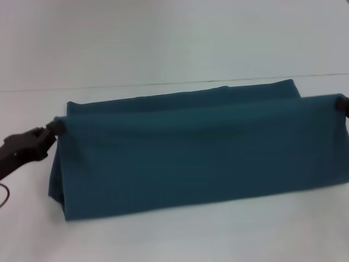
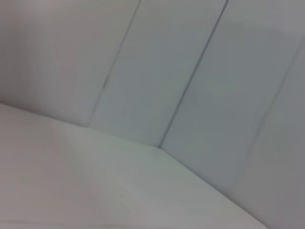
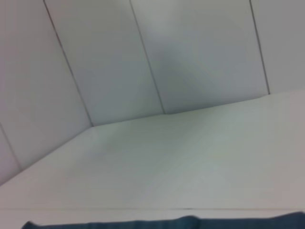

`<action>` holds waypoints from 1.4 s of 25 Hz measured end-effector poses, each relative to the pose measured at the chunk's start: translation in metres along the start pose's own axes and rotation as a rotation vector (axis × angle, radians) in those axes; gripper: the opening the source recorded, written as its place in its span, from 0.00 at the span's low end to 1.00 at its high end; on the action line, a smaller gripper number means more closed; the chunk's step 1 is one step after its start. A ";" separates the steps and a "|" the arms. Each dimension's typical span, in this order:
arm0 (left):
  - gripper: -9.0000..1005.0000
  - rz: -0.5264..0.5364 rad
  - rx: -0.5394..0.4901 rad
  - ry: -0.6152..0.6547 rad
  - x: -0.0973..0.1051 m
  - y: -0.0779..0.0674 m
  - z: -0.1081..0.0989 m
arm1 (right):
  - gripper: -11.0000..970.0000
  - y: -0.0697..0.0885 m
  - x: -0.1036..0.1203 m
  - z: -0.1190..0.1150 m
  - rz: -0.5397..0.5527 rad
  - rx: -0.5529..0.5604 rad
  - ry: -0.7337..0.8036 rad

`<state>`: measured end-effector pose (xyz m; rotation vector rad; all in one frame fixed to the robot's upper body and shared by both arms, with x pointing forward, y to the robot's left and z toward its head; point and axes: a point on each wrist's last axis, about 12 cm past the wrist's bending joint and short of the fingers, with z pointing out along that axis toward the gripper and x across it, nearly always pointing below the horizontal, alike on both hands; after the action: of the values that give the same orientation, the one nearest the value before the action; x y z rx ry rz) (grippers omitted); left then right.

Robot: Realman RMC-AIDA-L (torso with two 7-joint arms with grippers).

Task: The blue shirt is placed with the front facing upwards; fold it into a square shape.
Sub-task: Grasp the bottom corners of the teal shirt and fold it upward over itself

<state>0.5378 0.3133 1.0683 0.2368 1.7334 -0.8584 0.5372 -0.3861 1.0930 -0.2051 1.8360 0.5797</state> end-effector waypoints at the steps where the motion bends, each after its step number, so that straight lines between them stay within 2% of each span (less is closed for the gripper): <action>1: 0.03 0.004 -0.012 -0.008 -0.003 0.002 0.002 | 0.15 -0.001 -0.002 0.004 -0.003 0.008 0.001; 7: 0.03 0.018 -0.059 -0.018 -0.012 0.008 0.016 | 0.16 -0.003 -0.012 0.024 -0.017 0.043 0.025; 10: 0.03 0.027 -0.108 0.031 -0.014 0.011 0.039 | 0.16 -0.003 -0.014 0.035 -0.017 0.057 0.036; 20: 0.03 0.049 -0.205 0.098 -0.018 0.015 0.078 | 0.17 -0.003 -0.015 0.068 -0.031 0.137 0.076; 28: 0.03 0.058 -0.257 0.105 -0.023 0.016 0.090 | 0.17 0.001 -0.015 0.096 -0.062 0.207 0.112; 35: 0.02 0.034 -0.323 0.093 -0.023 0.020 0.095 | 0.18 0.011 -0.019 0.117 -0.099 0.221 0.111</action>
<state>0.6285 0.2722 1.0708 0.0905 1.9194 -0.5381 0.6378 -0.3221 1.0858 -0.1815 1.9694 0.2986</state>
